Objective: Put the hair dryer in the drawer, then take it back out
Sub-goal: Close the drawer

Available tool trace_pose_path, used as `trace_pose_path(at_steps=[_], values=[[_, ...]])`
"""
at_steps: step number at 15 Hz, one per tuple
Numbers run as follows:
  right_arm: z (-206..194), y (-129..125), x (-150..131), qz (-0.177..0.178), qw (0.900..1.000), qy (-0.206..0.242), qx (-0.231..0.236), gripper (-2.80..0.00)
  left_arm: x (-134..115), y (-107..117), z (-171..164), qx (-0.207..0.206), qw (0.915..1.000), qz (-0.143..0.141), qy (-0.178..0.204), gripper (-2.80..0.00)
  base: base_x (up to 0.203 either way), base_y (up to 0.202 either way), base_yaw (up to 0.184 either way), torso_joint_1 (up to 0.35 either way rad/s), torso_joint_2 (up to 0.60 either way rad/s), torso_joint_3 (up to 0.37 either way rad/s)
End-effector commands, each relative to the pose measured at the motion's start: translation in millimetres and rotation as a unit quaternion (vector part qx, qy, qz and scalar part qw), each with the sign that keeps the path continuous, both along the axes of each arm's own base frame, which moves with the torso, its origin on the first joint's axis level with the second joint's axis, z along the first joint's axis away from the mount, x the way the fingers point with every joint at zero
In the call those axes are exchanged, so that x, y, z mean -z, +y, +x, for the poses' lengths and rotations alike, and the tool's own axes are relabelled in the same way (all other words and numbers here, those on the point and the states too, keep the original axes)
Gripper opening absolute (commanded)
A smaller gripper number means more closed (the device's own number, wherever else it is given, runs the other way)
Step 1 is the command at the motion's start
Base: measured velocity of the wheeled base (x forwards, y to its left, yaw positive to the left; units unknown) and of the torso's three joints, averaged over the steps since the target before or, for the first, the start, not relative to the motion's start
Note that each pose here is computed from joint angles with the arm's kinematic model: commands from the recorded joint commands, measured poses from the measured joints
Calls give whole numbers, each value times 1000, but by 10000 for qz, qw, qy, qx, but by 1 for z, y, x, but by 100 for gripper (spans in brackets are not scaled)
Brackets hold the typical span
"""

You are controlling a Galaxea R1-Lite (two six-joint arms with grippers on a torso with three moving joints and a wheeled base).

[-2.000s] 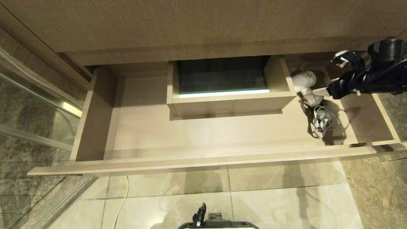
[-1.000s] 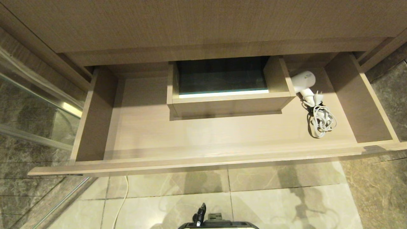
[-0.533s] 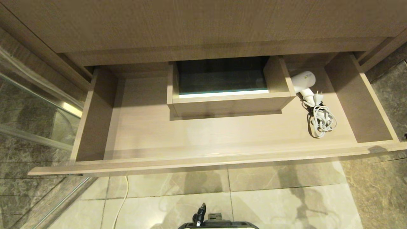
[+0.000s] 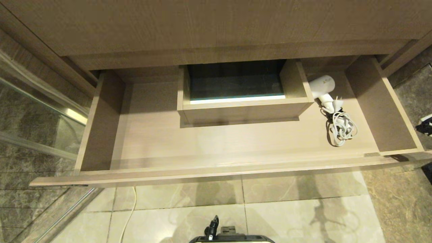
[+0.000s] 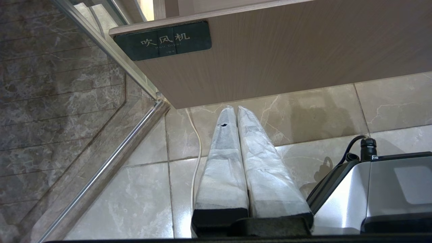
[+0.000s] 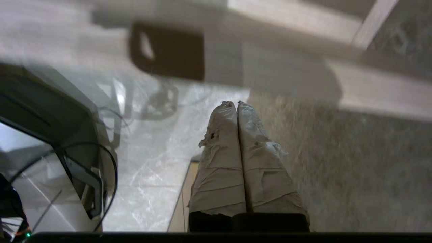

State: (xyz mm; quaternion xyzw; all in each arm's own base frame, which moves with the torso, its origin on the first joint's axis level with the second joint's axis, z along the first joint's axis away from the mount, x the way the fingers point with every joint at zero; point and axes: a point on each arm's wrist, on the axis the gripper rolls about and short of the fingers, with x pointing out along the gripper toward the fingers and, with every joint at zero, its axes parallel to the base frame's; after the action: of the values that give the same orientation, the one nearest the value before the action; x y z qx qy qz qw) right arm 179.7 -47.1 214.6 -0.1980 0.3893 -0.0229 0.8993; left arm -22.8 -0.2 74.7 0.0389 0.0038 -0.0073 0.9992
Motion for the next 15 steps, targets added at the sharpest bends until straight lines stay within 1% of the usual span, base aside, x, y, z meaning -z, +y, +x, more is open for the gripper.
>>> trace_pose_path(at_steps=[1, 5, 7, 9, 10, 12, 14, 15], values=[[10, -2, 0, 38, 10000, 25, -55, -280, 0, 0, 0, 5, 10000, 2, 4, -280, 0, 0, 0, 0, 0, 0], [17, -4, -5, 25, 9997, -210, -106, -280, 0, 0, 0, -1, 10000, 2, -2, -280, 0, 0, 0, 0, 0, 0], [22, -4, -12, 164, 9982, -517, -268, -280, 0, 0, 0, 5, 10000, 2, 6, -280, 0, 0, 0, 0, 0, 0], [28, -3, -19, 416, 9945, -894, -365, -280, 0, 0, 0, 5, 10000, 2, 6, -280, 0, 0, 0, 0, 0, 0], [34, -3, -23, 554, 9910, -1156, -374, -280, 0, 0, 0, -1, 10000, 2, 5, -280, 0, 0, 0, 0, 0, 0], [53, -1, -39, 806, 9802, -1784, -309, -280, 0, 0, 0, 3, 10000, 2, 6, -280, 0, 0, 0, 0, 0, 0], [79, -1, -61, 851, 9660, -2411, -379, -280, 0, 0, 0, 1, 10000, 2, 4, -280, 0, 0, 0, 0, 0, 0], [96, -2, -70, 826, 9567, -2756, -442, -280, 0, 0, 0, -2, 10000, 2, 6, -280, 0, 0, 0, 0, 0, 0]])
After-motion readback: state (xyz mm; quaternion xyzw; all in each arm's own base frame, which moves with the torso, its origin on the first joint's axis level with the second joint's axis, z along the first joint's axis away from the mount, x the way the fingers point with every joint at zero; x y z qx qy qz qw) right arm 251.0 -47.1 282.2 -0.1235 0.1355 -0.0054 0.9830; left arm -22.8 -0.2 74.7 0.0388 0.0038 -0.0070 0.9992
